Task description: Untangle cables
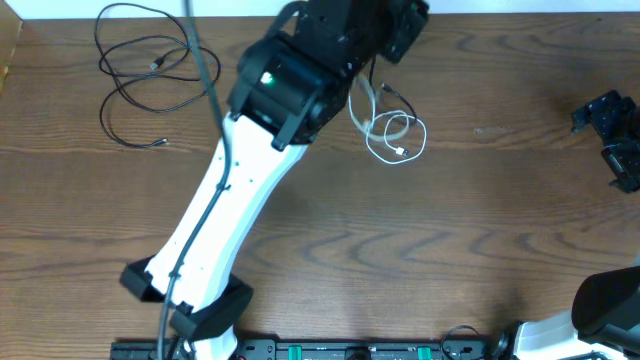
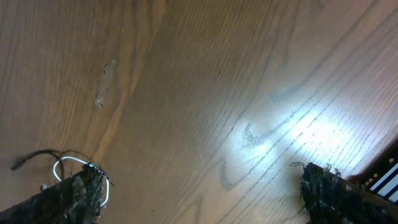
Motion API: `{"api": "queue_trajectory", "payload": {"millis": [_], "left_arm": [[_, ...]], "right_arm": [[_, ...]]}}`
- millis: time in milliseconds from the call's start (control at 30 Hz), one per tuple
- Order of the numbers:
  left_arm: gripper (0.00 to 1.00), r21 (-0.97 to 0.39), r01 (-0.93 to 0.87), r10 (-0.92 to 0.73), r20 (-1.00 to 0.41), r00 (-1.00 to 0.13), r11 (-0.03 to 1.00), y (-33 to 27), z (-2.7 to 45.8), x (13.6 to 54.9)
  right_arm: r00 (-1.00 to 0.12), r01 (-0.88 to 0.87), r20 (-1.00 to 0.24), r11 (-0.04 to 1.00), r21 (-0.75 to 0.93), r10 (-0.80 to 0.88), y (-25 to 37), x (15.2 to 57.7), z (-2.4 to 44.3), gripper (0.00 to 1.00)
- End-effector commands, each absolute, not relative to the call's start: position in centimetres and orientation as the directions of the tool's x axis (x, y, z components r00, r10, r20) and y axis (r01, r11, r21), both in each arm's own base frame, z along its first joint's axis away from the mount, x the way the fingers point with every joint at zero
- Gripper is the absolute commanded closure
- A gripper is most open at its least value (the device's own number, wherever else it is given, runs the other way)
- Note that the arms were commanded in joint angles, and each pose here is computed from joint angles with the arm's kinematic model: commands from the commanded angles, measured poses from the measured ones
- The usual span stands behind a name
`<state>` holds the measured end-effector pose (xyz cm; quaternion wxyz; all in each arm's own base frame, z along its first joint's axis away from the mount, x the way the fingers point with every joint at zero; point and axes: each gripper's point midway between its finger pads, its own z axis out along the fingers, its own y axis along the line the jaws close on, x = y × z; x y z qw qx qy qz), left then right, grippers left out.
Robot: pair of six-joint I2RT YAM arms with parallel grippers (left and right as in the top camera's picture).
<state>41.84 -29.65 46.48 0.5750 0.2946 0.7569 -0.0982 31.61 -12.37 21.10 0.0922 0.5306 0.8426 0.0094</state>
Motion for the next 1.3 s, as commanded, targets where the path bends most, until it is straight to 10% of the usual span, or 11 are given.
{"api": "queue_trajectory", "payload": {"millis": [0, 300, 600, 800, 1067, 1267], "left_arm": [[0.92, -0.052, 0.465, 0.059, -0.973, -0.221, 0.884, -26.0, 51.2, 40.1], [0.92, 0.108, 0.552, 0.438, -0.740, -0.511, 0.827, -26.1, 37.3, 39.8], [0.93, 0.069, 0.504, 0.259, -0.912, -0.317, 0.861, -25.1, 46.8, 38.8], [0.93, -0.278, 0.184, -0.185, -0.895, -0.407, 0.943, -21.2, 49.0, 38.7], [0.92, -0.059, 0.218, 0.037, -0.912, -0.409, 0.974, -20.4, 47.1, 39.6], [0.92, -0.052, -0.253, -0.128, -0.946, -0.296, 0.966, -11.2, 48.7, 40.8]], "right_arm": [[-0.410, 0.897, -0.147, 0.427, 0.111, 0.900, -12.4, 31.6, 21.1, 0.01], [-0.410, 0.897, -0.147, 0.427, 0.111, 0.900, -12.4, 31.6, 21.1, 0.01], [-0.410, 0.897, -0.147, 0.427, 0.111, 0.900, -12.4, 31.6, 21.1, 0.01], [-0.410, 0.897, -0.147, 0.427, 0.111, 0.900, -12.4, 31.6, 21.1, 0.01], [-0.410, 0.897, -0.147, 0.427, 0.111, 0.900, -12.4, 31.6, 21.1, 0.01], [-0.410, 0.897, -0.147, 0.427, 0.111, 0.900, -12.4, 31.6, 21.1, 0.01]]}}
